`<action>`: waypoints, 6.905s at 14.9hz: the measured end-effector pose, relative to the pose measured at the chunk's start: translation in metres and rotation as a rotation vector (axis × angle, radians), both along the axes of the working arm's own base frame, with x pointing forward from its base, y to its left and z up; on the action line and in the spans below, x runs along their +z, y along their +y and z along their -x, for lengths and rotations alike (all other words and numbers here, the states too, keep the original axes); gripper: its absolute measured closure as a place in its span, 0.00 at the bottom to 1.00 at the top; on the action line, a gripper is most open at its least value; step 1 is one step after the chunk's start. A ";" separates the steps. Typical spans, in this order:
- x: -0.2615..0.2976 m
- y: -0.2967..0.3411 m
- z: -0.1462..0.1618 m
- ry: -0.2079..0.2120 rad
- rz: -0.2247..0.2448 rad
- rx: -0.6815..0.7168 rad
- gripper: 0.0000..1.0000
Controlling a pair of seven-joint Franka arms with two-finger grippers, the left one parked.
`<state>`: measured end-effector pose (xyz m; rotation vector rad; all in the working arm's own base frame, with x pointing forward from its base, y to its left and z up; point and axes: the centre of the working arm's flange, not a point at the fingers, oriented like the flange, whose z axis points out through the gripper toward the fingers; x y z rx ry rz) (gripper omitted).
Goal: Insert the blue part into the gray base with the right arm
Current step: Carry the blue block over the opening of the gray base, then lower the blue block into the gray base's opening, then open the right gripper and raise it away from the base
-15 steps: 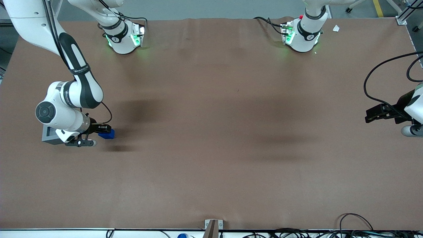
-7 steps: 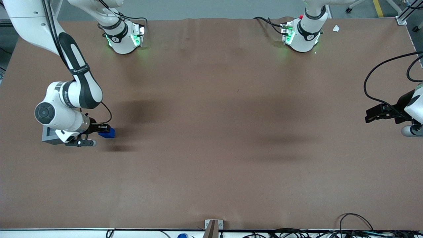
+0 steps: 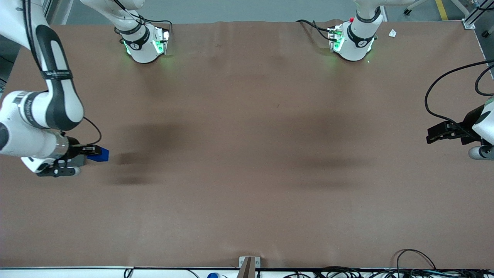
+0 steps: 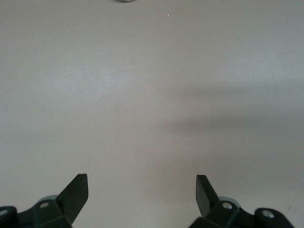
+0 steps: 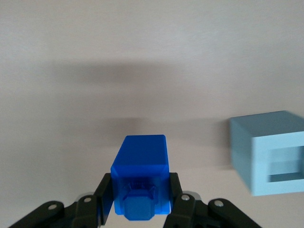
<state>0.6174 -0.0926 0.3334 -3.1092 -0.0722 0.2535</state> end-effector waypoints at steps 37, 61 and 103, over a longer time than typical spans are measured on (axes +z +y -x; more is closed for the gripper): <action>-0.019 -0.152 0.025 0.006 0.025 0.063 0.49; -0.033 -0.160 0.020 0.013 0.020 0.068 0.49; 0.269 0.057 0.063 -0.094 0.064 -0.070 0.00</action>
